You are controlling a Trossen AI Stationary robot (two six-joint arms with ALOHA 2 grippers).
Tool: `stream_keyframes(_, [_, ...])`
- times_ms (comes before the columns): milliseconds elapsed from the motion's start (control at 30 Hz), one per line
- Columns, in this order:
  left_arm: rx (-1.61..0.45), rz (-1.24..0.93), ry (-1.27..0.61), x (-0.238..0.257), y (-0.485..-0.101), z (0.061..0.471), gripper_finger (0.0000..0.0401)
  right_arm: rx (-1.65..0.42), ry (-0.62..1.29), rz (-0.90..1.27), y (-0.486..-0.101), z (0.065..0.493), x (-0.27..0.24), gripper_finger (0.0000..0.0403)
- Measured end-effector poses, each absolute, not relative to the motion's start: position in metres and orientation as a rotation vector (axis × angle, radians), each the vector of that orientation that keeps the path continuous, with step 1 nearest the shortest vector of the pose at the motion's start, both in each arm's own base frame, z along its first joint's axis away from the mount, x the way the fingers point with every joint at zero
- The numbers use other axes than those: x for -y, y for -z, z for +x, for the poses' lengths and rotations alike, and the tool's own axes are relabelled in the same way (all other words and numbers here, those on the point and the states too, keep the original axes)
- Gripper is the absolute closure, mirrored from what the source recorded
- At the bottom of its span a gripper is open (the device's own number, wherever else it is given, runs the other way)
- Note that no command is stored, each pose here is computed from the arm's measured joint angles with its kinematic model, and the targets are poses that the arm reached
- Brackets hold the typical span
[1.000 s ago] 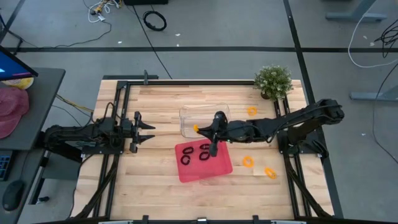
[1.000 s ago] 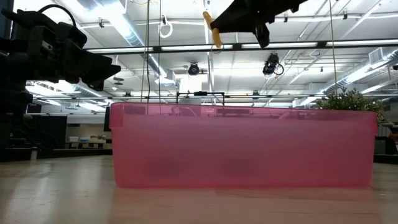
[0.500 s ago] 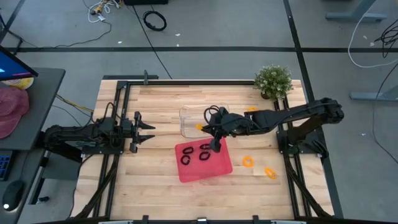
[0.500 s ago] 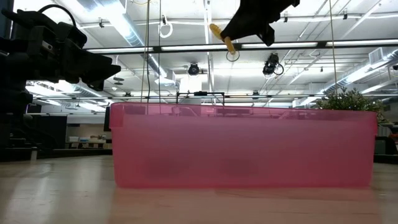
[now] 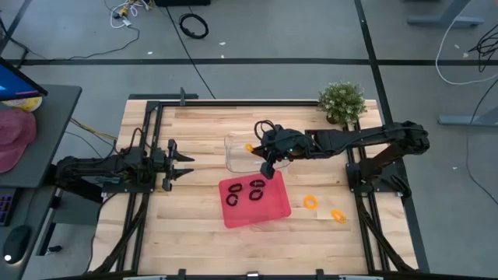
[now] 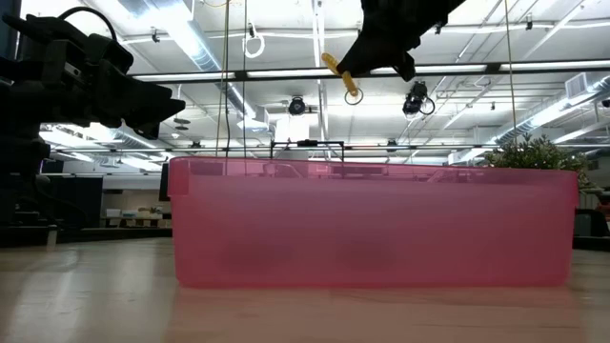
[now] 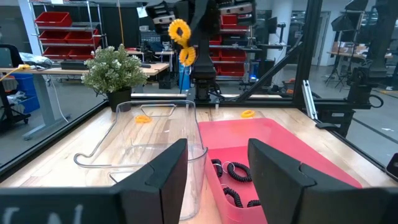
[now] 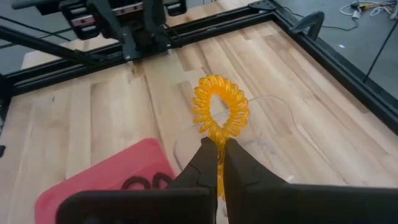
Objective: Sort spring keychains
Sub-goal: Put the yellow spring keychain into the transparent bin
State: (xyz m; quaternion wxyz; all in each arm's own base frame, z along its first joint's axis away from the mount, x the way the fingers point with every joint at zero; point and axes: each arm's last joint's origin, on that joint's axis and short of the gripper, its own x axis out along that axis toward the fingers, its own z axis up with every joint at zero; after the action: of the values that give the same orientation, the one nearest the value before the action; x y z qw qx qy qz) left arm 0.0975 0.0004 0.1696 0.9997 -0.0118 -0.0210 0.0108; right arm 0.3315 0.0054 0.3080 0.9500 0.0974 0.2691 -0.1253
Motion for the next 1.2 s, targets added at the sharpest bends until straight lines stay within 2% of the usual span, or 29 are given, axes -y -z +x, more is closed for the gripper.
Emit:
stream_keyframes(633, [0.042, -0.024, -0.021, 0.000, -0.170, 0.097, 0.0229, -0.540, 0.337, 0.228, -0.308, 0.330, 0.032, 0.0403])
stream_keyframes(1200, [0.042, -0.024, -0.022, 0.000, -0.170, 0.097, 0.0229, -0.505, 0.328, 0.256, -0.311, 0.330, 0.048, 0.0403])
